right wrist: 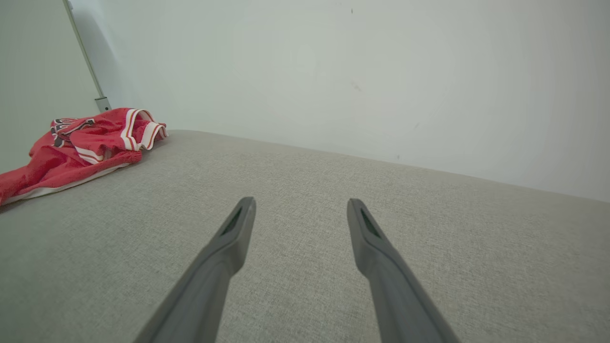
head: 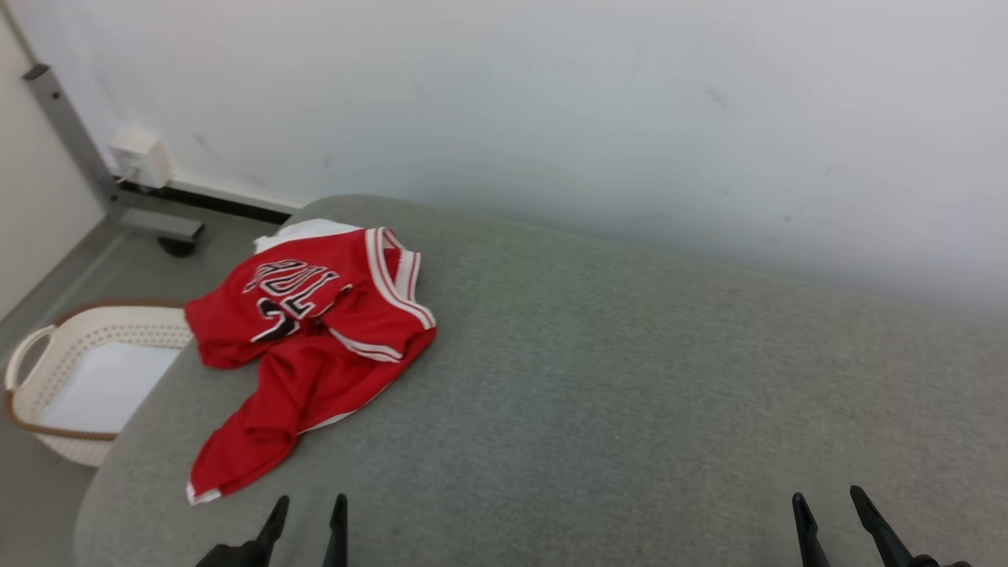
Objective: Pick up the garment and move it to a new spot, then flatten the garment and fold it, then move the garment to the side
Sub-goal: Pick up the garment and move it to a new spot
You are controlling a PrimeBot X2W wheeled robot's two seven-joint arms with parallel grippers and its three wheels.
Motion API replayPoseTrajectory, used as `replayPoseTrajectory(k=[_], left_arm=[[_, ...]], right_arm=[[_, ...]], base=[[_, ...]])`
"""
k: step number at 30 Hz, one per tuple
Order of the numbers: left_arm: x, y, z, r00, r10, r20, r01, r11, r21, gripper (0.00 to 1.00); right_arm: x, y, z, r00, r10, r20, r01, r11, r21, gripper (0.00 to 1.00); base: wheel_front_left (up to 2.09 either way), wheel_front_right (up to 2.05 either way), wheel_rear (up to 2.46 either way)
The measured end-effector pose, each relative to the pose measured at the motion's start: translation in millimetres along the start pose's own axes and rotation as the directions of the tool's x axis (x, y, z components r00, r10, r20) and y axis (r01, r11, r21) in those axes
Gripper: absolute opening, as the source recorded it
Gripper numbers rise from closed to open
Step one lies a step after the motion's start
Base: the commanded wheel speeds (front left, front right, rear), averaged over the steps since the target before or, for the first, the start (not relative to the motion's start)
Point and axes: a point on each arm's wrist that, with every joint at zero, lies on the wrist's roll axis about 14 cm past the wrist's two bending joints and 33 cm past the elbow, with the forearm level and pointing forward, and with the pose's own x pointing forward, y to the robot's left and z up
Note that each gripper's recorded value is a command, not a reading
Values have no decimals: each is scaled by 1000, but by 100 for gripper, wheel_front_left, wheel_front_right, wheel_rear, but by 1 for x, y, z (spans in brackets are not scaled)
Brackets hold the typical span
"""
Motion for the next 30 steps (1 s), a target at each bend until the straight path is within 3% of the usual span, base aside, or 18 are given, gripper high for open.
replayPoseTrajectory(k=[6, 14, 22, 26, 30], left_arm=[[-16, 23, -4, 997, 75, -7, -75, 997, -10, 100], [1, 28, 6, 996, 88, 9, -88, 996, 1, 100], [87, 44, 62, 988, 87, 125, -101, 989, 111, 100], [157, 41, 72, 994, 73, 86, -89, 974, 207, 100], [203, 40, 52, 996, 82, -20, -71, 945, 320, 100]], right_arm=[[15, 26, -2, 997, 79, -7, -79, 997, 8, 100], [22, 20, -9, 996, 81, -23, -81, 997, 15, 100], [54, -11, -16, 997, 74, -27, -75, 997, -12, 100], [72, -40, -36, 996, 62, -61, -64, 997, -33, 100], [80, -62, -59, 993, 50, -107, -56, 997, -46, 100]], base=[[0, 0, 0], [0, 0, 0], [0, 0, 0], [0, 0, 0], [0, 0, 0]])
